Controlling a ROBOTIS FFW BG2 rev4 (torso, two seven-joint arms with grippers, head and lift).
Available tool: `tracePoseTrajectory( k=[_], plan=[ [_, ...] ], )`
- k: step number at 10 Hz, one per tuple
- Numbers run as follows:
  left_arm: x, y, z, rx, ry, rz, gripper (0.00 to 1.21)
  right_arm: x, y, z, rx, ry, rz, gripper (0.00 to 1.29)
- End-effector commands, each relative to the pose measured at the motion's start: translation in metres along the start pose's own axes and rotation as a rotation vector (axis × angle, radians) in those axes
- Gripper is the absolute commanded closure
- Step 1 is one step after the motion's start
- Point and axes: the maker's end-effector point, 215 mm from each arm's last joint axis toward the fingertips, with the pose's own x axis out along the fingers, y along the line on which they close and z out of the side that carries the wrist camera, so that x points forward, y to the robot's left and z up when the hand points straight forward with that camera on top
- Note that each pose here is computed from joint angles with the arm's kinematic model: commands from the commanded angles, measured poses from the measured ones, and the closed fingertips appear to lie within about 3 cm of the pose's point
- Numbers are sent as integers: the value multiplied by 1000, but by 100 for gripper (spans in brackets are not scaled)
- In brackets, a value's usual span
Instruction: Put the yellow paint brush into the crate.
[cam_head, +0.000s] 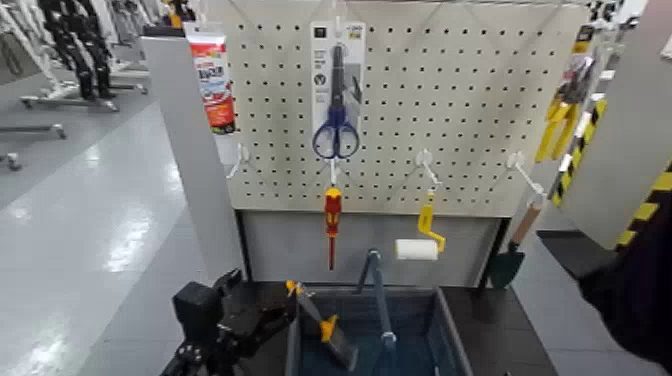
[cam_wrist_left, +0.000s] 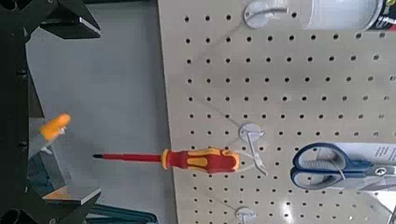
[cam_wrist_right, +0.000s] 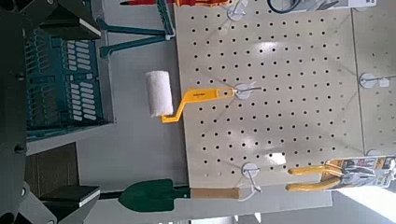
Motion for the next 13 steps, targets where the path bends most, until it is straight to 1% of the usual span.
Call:
tracePoseTrajectory(
  k=[1, 3, 6, 7, 8, 10, 13],
  plan=[
    [-18, 8, -7, 25, -17, 56, 12, 2, 2, 1, -6, -3, 8, 13],
    [-31, 12, -9, 39, -42, 109, 11, 2, 2, 0, -8, -3, 13, 13],
    [-50, 14, -16, 29, -38, 155, 11, 1, -1, -2, -12, 1, 6, 13],
    [-52, 15, -17, 32, -36, 157, 11, 1, -1, -4, -12, 5, 5, 13],
    [-56, 14, -12, 55, -47, 156, 11, 2, -1, -4, -13, 5, 7, 13],
    [-65, 20, -10, 80, -53, 188, 11, 2, -1, -6, -14, 7, 5, 13],
    [-67, 19, -8, 80, -59, 190, 11, 1, -3, -7, -15, 12, -7, 13]
  ],
)
